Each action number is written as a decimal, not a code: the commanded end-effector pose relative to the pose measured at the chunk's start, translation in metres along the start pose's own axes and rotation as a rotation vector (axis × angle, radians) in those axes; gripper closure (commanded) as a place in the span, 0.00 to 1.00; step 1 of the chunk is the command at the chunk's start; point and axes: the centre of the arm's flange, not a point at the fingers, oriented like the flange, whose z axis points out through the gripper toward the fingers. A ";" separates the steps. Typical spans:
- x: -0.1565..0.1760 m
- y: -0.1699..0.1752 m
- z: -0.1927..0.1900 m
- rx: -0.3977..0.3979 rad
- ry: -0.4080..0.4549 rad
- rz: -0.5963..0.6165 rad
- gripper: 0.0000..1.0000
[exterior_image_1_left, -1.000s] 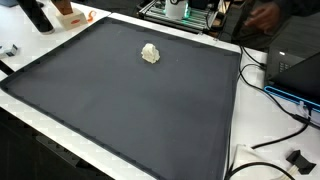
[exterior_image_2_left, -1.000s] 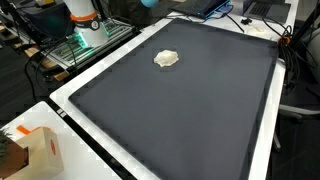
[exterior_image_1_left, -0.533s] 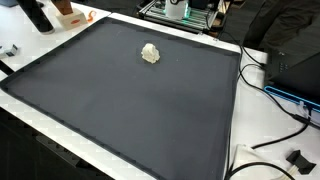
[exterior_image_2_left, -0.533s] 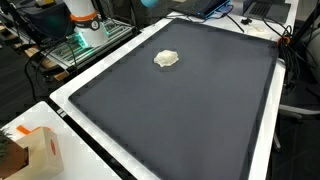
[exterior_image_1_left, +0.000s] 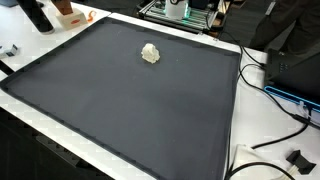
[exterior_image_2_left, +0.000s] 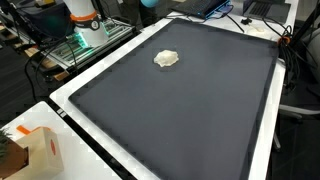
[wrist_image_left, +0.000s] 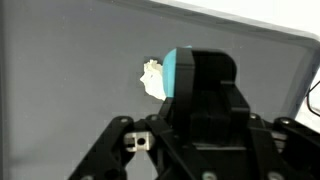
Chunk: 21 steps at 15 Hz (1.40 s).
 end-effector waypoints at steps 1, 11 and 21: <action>0.000 0.000 0.000 0.000 0.000 0.000 0.50; -0.007 0.062 0.003 0.187 0.125 -0.046 0.75; -0.016 0.188 0.077 0.647 0.321 -0.223 0.75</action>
